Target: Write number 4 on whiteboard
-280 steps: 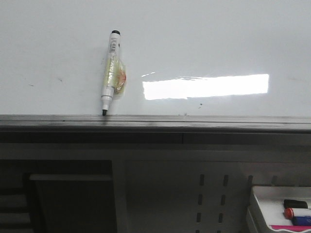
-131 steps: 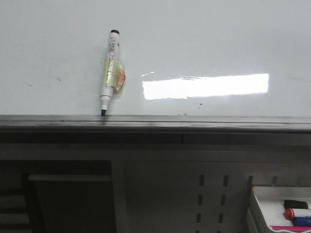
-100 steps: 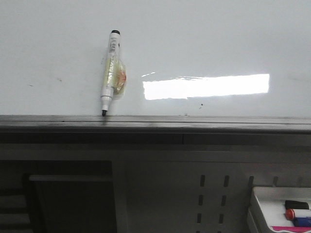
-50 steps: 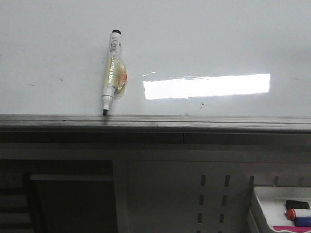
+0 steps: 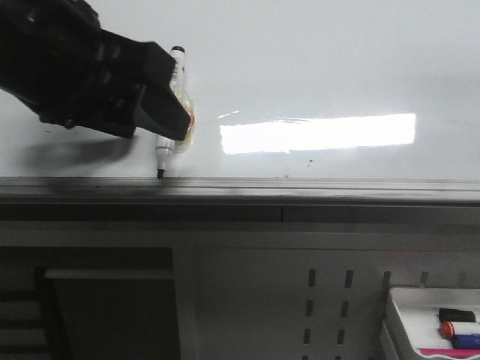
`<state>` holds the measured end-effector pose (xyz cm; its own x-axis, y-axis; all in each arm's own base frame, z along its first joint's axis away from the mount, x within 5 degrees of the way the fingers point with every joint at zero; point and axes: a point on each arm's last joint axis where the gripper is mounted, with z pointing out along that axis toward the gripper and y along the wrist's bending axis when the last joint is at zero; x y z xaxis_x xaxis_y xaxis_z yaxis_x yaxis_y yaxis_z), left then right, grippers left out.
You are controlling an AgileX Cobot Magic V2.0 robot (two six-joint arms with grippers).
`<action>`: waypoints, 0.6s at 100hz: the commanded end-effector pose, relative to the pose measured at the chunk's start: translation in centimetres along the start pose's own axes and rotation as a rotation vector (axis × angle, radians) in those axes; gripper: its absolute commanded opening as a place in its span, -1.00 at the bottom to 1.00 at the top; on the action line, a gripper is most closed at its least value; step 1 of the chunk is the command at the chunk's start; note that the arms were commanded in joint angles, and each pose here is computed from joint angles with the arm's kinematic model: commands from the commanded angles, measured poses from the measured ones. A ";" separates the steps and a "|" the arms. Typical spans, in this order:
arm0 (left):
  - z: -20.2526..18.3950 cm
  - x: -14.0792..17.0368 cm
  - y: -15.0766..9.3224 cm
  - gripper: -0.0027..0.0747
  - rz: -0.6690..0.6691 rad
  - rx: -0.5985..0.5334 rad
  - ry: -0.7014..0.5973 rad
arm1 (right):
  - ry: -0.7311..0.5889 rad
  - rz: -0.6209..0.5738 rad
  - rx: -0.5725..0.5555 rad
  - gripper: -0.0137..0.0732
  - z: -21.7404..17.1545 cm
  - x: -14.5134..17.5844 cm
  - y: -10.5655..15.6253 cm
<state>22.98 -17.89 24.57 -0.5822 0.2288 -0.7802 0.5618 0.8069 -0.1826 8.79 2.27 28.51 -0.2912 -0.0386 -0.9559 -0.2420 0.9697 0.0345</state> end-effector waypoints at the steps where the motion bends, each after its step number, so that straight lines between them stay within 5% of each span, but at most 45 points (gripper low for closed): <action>1: 0.3 -1.7 0.0 0.15 -0.013 -0.022 -0.081 | -0.102 -0.005 0.007 0.23 -0.2 -1.8 0.0; 24: 2.2 -1.2 0.5 -0.21 -0.016 -0.056 -0.063 | -0.102 -0.003 0.006 0.23 -0.2 -1.8 0.0; 41: 2.2 -1.1 0.4 -0.99 -0.010 -0.047 -0.047 | -0.103 0.014 0.000 0.23 -0.2 -1.8 0.0; 60: 0.5 -1.2 -0.8 -0.98 0.181 0.002 -0.020 | -0.043 -0.079 -0.063 0.23 -1.0 -3.0 0.7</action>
<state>23.95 -19.04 23.19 -0.5761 0.3021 -0.7595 0.5939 0.7931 -0.1351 8.54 2.50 29.30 -0.3137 -0.0508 -0.9482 -0.2714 0.9617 0.0382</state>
